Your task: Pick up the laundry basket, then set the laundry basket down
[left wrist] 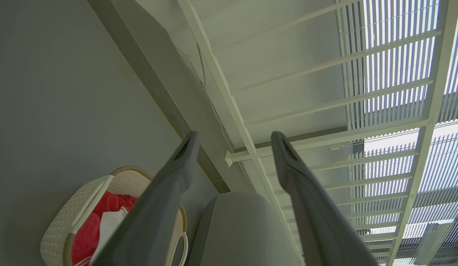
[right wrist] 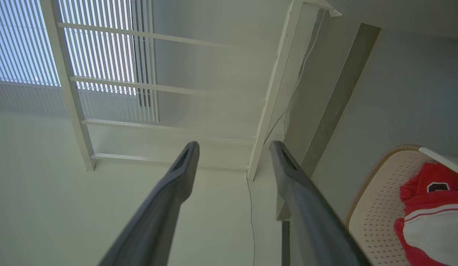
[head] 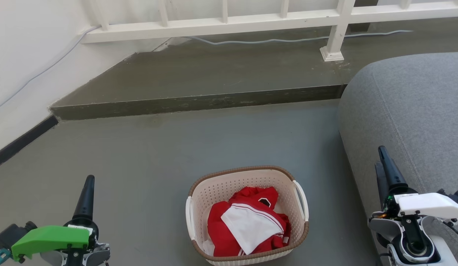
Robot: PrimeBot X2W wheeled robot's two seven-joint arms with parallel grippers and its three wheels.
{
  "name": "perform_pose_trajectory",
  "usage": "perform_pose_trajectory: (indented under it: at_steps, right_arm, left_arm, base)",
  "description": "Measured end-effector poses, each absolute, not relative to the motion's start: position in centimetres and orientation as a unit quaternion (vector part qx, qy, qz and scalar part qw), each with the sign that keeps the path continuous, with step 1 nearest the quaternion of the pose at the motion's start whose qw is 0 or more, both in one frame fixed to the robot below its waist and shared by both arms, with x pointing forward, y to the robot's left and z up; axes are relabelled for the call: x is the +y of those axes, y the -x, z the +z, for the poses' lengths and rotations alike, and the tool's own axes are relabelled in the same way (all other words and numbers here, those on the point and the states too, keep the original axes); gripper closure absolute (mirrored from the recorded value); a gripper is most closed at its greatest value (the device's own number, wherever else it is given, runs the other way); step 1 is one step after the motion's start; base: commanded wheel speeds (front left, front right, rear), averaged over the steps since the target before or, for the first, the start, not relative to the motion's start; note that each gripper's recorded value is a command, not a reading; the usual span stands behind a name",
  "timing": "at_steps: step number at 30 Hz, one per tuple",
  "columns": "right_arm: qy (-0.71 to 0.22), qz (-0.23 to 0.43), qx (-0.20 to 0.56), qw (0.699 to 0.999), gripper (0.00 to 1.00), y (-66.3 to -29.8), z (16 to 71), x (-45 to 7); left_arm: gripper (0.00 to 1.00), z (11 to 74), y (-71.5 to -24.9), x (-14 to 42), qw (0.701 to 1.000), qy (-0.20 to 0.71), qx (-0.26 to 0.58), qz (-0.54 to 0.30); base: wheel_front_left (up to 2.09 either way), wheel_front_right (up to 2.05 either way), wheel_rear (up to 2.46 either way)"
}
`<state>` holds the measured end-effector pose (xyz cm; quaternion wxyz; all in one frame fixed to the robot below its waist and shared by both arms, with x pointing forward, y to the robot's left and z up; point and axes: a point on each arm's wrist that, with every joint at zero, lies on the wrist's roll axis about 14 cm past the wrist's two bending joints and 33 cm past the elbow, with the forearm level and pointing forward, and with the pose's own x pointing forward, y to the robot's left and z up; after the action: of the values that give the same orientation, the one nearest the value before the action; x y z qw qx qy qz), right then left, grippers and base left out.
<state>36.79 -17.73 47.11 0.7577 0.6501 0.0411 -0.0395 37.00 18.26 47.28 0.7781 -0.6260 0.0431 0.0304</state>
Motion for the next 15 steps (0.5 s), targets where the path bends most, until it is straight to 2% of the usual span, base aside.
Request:
perform_pose_trajectory:
  at_steps: [8, 15]
  right_arm:
    - [-0.585, -0.018, 0.043, 0.809, 0.0, -37.1, 47.8, -17.4]
    - [-0.53, -0.011, 0.029, 0.847, 0.0, -37.3, 48.5, -17.5]
  left_arm:
    - [0.0, 47.5, -37.1, 18.7, 0.819, 0.572, 0.039, 0.026]
    - [0.0, 48.0, -37.2, 18.8, 0.872, 0.489, 0.039, 0.01]
  base:
    - [0.0, 0.0, 0.0]
    - [0.0, 0.0, 0.0]
